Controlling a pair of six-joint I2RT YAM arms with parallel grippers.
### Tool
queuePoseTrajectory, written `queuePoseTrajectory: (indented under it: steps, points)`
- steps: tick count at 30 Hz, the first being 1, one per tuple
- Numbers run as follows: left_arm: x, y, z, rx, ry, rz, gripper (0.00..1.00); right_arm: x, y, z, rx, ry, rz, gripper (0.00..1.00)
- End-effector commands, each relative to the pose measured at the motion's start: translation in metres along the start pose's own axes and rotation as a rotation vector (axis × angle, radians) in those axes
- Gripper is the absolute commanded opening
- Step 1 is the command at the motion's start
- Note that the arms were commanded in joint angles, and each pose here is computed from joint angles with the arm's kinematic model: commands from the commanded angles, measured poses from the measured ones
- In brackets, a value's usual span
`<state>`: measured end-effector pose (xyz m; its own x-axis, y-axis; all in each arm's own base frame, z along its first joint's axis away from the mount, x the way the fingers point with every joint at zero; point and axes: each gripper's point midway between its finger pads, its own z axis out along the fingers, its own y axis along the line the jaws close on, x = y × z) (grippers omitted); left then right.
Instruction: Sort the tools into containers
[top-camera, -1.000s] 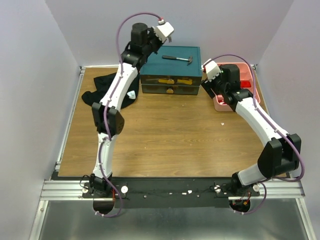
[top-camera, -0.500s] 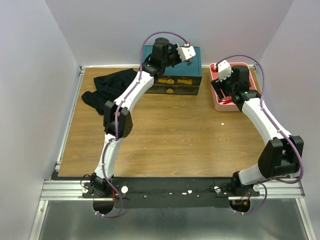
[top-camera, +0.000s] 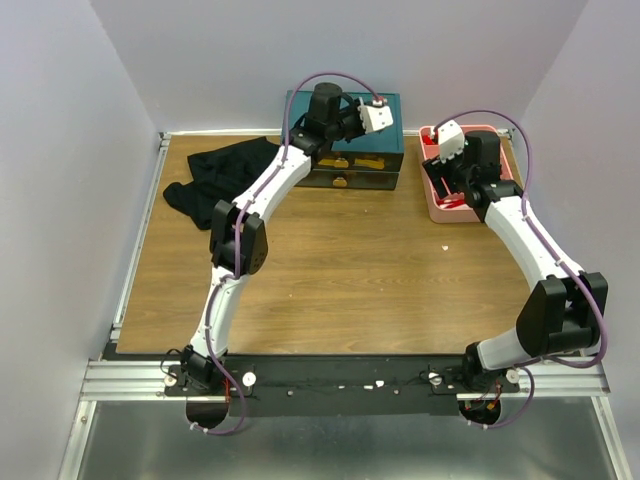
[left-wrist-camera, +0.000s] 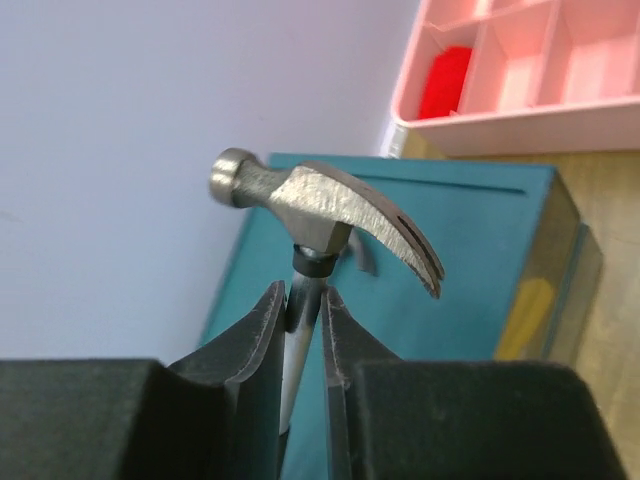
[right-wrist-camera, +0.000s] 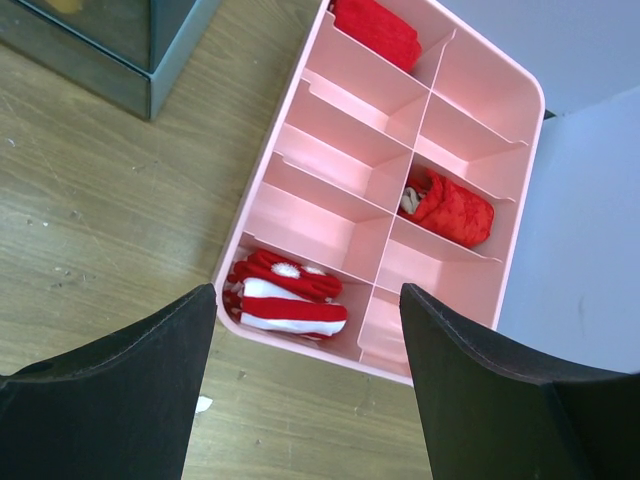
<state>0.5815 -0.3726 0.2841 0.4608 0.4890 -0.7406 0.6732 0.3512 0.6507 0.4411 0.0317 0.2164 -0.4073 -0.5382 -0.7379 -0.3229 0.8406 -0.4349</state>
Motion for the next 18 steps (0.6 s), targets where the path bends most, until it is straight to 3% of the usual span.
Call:
queuePoseTrajectory:
  steps: [1, 3, 11, 18]
  points:
    - [0.029, -0.049, 0.006, 0.106, 0.045, -0.113, 0.31, 0.003, -0.003, -0.007, 0.005, -0.013, 0.016, 0.82]
    - [0.032, -0.054, 0.005, 0.099, 0.046, -0.145, 0.39, 0.003, -0.004, -0.007, 0.011, -0.015, 0.012, 0.82]
    - [0.037, -0.043, 0.033, 0.025, 0.025, -0.214, 0.45, 0.002, -0.011, -0.009, 0.026, -0.012, 0.0, 0.82]
    - [0.02, -0.037, 0.056, -0.038, -0.04, -0.187, 0.54, 0.006, -0.007, -0.007, 0.009, 0.002, 0.012, 0.82]
